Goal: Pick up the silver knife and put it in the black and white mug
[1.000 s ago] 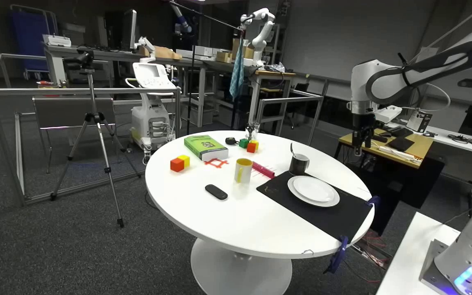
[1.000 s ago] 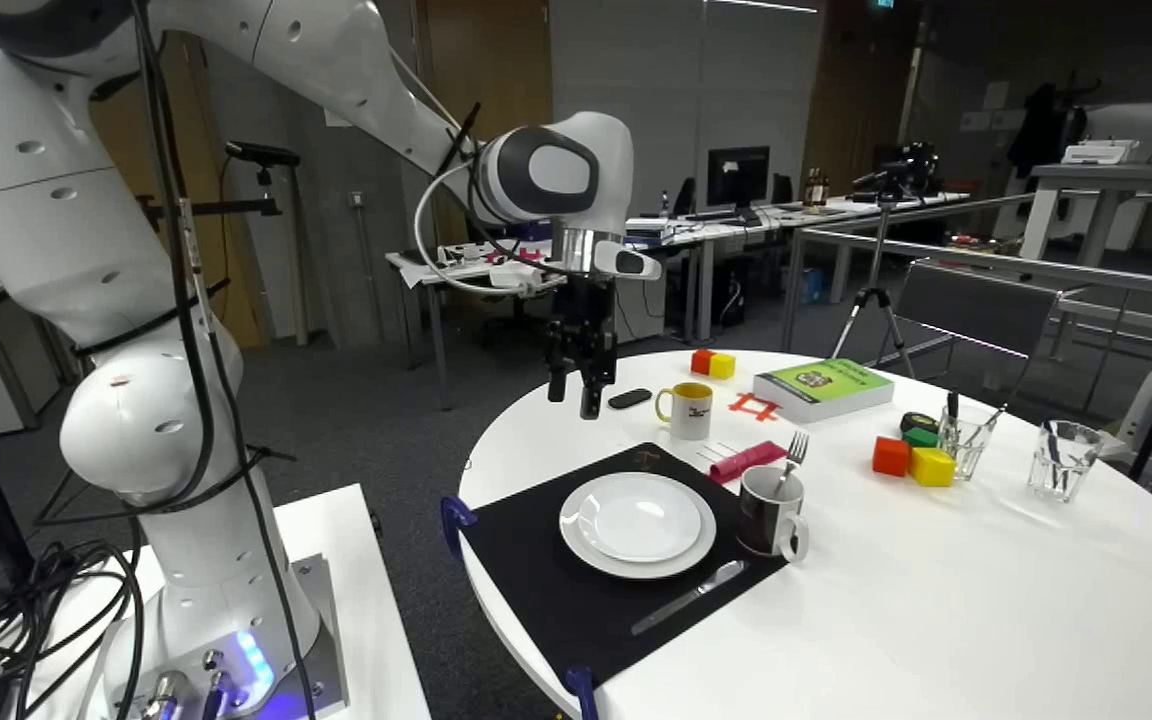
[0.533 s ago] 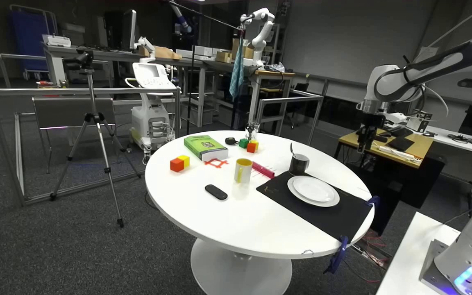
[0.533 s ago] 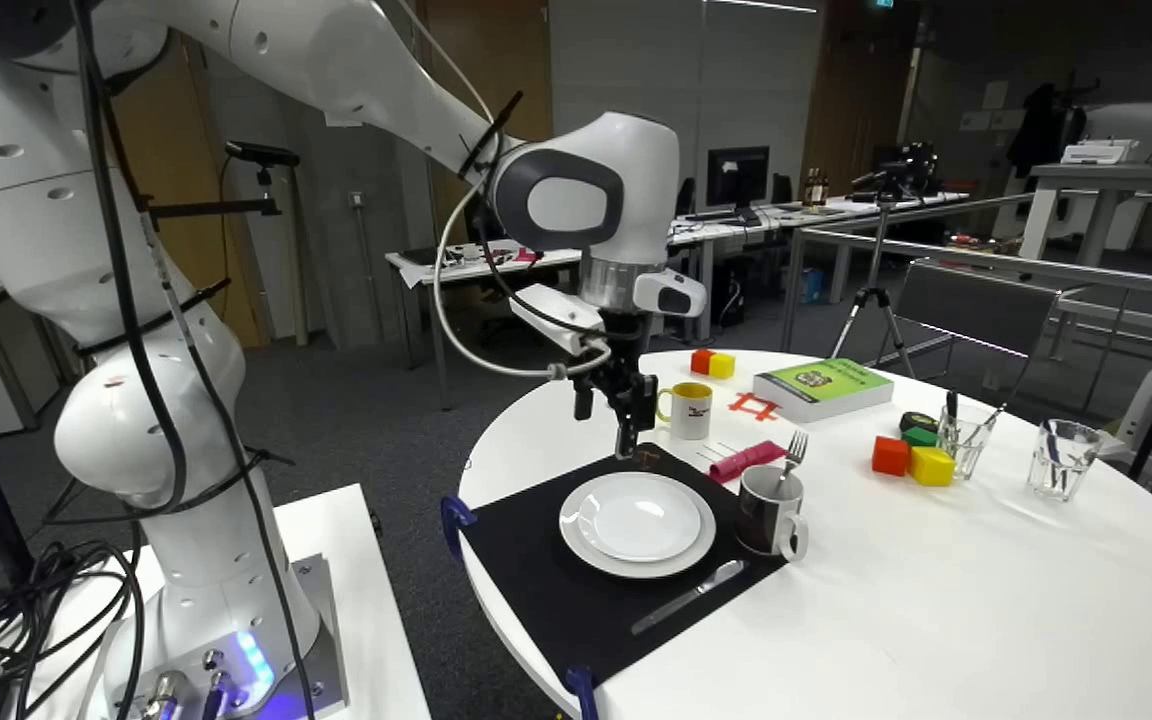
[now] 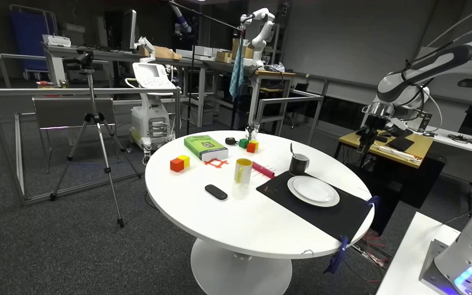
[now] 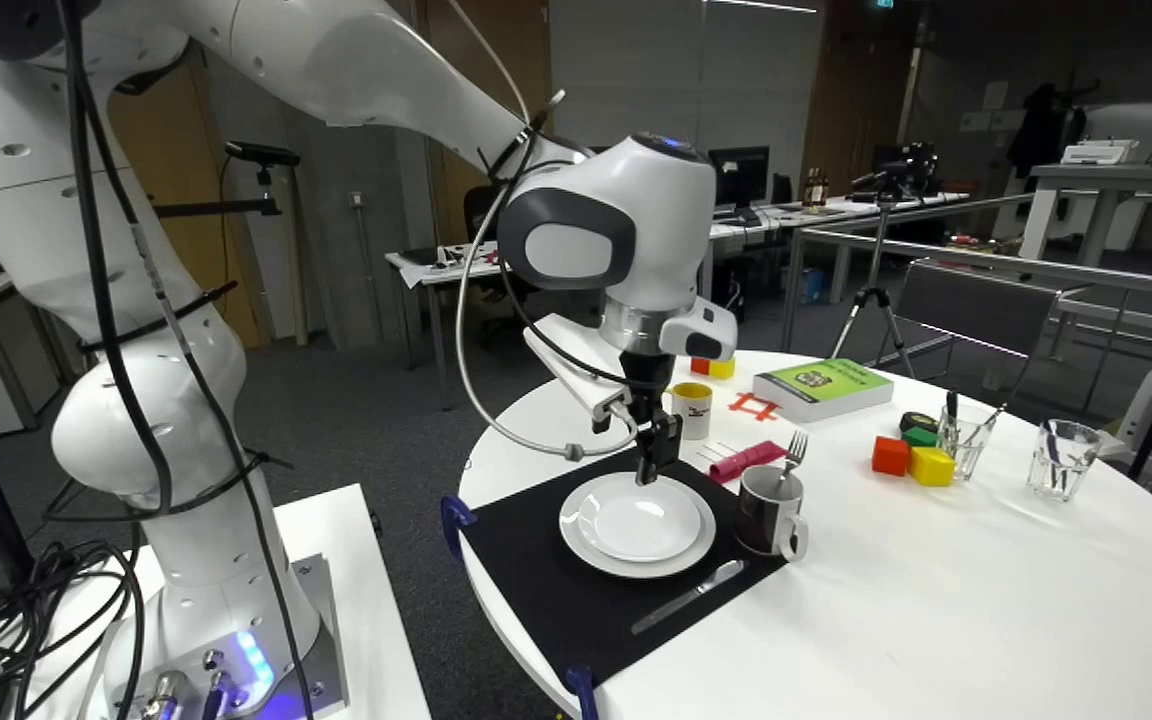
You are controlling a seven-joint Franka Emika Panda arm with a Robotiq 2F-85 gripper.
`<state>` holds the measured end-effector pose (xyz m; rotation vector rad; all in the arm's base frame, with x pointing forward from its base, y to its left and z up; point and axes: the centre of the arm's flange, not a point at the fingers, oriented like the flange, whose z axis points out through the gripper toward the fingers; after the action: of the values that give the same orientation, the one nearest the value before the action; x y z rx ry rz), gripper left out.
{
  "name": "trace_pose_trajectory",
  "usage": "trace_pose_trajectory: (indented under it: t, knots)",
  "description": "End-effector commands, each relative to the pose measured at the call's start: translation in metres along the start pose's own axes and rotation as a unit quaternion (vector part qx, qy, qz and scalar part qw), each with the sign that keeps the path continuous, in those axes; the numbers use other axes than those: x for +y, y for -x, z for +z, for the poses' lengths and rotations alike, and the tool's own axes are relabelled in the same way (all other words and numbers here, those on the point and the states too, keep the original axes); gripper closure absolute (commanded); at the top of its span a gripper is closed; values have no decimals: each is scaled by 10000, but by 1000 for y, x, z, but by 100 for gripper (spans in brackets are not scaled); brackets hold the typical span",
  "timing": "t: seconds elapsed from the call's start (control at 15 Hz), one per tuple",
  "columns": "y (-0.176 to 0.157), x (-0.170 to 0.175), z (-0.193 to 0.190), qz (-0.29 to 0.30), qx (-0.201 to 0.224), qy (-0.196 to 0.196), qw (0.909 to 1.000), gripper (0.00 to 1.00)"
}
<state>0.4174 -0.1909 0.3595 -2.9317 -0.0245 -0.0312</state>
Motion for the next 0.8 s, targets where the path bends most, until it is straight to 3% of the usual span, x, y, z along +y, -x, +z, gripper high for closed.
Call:
trace_pose_trajectory:
  t: [0.0,0.73]
  knots:
    - [-15,26,15,37,134,-119,9998,0]
    - [-32,89,67,-389,-321,177,9986,0]
